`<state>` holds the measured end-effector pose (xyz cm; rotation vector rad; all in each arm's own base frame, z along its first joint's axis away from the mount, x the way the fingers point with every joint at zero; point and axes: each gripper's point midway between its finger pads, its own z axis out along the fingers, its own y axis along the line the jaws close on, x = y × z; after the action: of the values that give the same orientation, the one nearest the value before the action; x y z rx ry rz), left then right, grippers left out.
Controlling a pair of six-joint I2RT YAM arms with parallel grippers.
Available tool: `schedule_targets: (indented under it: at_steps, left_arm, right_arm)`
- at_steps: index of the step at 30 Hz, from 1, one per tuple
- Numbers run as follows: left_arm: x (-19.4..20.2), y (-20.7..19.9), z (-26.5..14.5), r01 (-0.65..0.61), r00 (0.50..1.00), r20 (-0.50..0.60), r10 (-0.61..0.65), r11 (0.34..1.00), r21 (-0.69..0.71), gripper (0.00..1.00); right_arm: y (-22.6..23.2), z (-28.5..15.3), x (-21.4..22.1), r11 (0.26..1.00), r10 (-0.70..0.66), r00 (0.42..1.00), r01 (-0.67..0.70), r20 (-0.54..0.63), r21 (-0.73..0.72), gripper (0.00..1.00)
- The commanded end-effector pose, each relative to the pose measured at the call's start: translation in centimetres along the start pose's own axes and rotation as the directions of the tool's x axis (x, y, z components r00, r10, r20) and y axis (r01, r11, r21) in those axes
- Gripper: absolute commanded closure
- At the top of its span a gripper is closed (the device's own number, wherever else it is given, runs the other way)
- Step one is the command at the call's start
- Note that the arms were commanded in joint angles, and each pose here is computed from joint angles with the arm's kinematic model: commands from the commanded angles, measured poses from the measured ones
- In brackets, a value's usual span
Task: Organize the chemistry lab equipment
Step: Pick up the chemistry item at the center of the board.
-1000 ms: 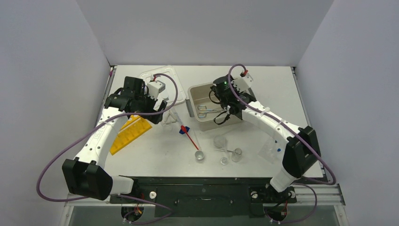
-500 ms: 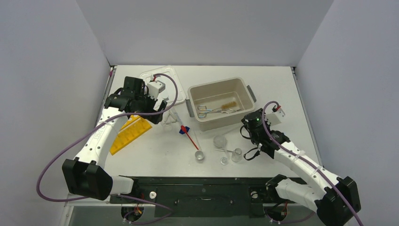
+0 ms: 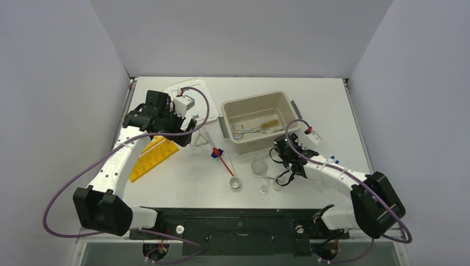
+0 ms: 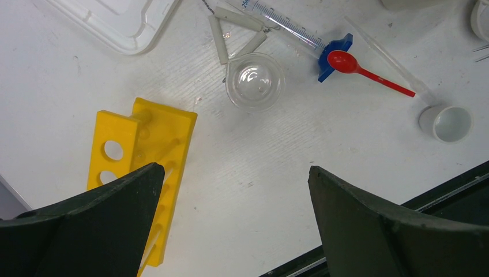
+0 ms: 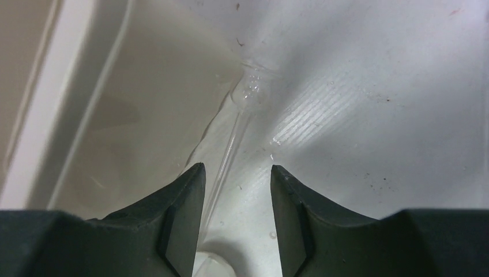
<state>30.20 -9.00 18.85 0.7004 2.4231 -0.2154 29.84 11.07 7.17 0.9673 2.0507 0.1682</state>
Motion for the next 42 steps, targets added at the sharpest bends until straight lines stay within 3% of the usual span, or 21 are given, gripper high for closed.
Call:
schedule_targets:
  at_steps: [1,11,23,30,42]
  left_arm:
    - [-0.7,0.1,-1.2,-0.022,0.999,0.040,0.022,1.000,-0.016,0.03]
    - [-0.6,0.3,-1.1,-0.034,0.999,0.032,0.035,0.999,-0.023,0.04]
    - [-0.3,0.5,-0.6,-0.041,0.999,0.021,0.042,0.999,-0.026,0.04]
    - [0.0,0.5,-0.3,-0.038,0.999,0.016,0.039,0.999,-0.023,0.03]
    - [0.1,0.3,-0.4,-0.039,0.999,0.018,0.040,0.999,-0.020,0.03]
  right_arm:
    - [2.7,1.2,0.1,1.000,-0.012,0.999,0.012,0.032,-0.014,0.58]
    - [2.9,3.1,0.2,0.998,-0.036,0.996,0.032,0.085,0.046,0.59]
    - [1.6,5.4,2.4,0.989,-0.089,0.995,0.083,0.049,0.122,0.57]
    - [-0.2,5.9,2.5,0.982,-0.101,0.994,0.092,0.046,0.164,0.71]
    - [-4.5,5.2,2.7,0.965,-0.131,0.991,0.119,0.036,0.234,0.85]
